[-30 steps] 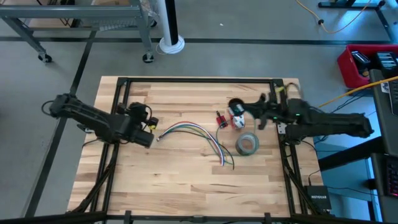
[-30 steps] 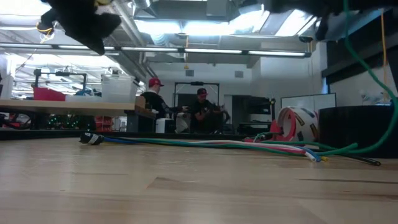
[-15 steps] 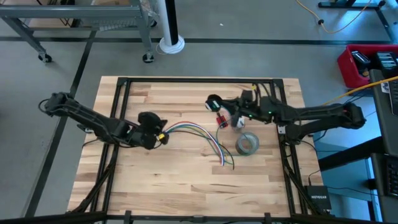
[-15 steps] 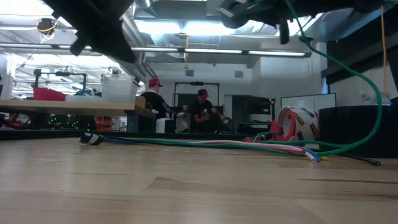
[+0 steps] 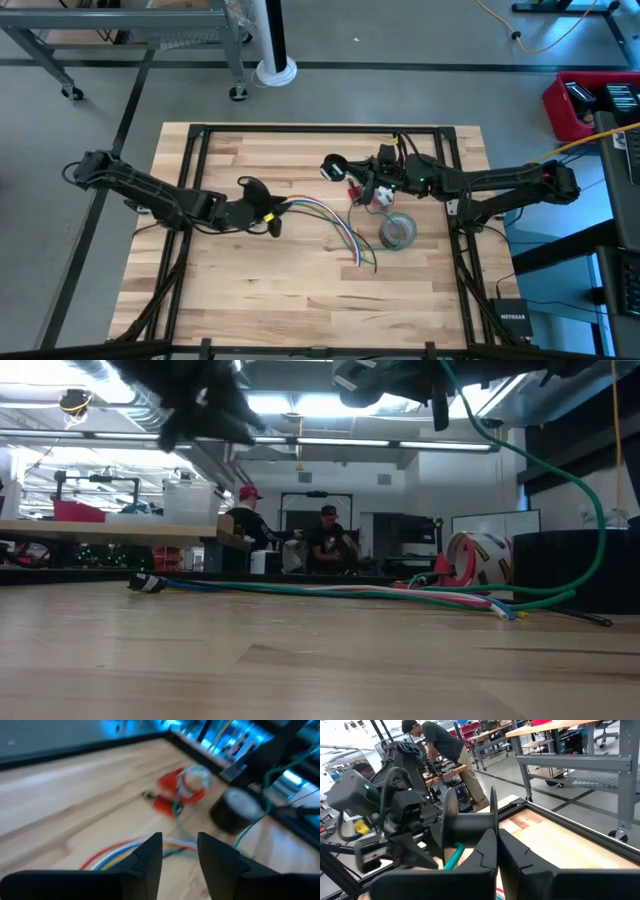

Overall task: Coil cords
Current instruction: Coil green wire onto the spool

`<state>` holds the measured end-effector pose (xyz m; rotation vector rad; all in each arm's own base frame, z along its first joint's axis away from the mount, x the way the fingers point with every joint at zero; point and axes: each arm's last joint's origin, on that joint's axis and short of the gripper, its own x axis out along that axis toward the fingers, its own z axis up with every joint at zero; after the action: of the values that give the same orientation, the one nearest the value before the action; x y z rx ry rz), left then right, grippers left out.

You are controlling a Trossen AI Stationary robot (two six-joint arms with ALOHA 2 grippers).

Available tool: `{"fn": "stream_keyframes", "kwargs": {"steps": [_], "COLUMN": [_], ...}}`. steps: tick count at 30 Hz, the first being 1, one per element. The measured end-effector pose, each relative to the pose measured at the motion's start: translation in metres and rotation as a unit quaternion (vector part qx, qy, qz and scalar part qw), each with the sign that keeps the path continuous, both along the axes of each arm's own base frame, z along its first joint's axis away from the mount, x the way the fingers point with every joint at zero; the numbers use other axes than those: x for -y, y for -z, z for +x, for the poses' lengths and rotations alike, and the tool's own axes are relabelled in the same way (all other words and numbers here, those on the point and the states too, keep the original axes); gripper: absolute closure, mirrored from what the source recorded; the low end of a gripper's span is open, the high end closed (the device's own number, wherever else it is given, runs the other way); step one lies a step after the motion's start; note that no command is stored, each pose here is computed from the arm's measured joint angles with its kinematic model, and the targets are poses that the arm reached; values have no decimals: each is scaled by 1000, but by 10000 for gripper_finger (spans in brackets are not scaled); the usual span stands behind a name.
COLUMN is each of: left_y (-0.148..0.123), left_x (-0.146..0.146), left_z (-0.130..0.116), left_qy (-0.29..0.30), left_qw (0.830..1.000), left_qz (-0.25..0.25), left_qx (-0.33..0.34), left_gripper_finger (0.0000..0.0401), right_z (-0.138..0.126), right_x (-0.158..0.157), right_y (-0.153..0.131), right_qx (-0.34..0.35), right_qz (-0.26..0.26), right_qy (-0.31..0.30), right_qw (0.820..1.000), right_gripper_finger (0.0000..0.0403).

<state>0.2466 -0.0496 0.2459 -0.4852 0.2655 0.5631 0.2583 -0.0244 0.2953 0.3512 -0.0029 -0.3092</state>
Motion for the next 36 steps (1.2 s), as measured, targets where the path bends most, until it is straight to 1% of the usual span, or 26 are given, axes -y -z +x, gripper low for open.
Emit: {"fn": "stream_keyframes", "kwargs": {"steps": [4, 8, 12, 17, 23, 28, 31, 34, 36], "left_y": [6, 24, 42, 55, 58, 53, 50, 49, 49], "left_x": [5, 10, 12, 11, 6, 5, 7, 10, 13], "left_z": [19, 43, 66, 86, 121, 151, 157, 157, 157], "left_qy": [9, 10, 7, 5, -2, 20, 28, 31, 41], "left_qw": [999, 998, 993, 985, 983, 978, 975, 975, 975], "left_qz": [15, 19, 20, 50, 94, 147, 171, 169, 158], "left_qx": [30, 65, 118, 164, 158, 146, 140, 143, 153], "left_gripper_finger": [280, 282, 283, 283, 283, 284, 284, 284, 284], "right_z": [0, 0, 0, 0, 0, -1, -1, -1, -1], "right_x": [0, 0, 1, 1, 1, 1, 1, 1, 1], "right_y": [0, 0, 1, 1, 1, 1, 1, 1, 1], "right_qx": [-2, -2, -3, -4, -3, -3, -4, -4, -3], "right_qz": [0, 0, 0, -1, 0, 0, 0, 0, 0], "right_qy": [0, 4, 19, 22, 22, 22, 23, 23, 23], "right_qw": [1000, 1000, 1000, 1000, 1000, 1000, 1000, 1000, 1000], "right_gripper_finger": [400, 401, 400, 400, 401, 400, 400, 400, 400]}}
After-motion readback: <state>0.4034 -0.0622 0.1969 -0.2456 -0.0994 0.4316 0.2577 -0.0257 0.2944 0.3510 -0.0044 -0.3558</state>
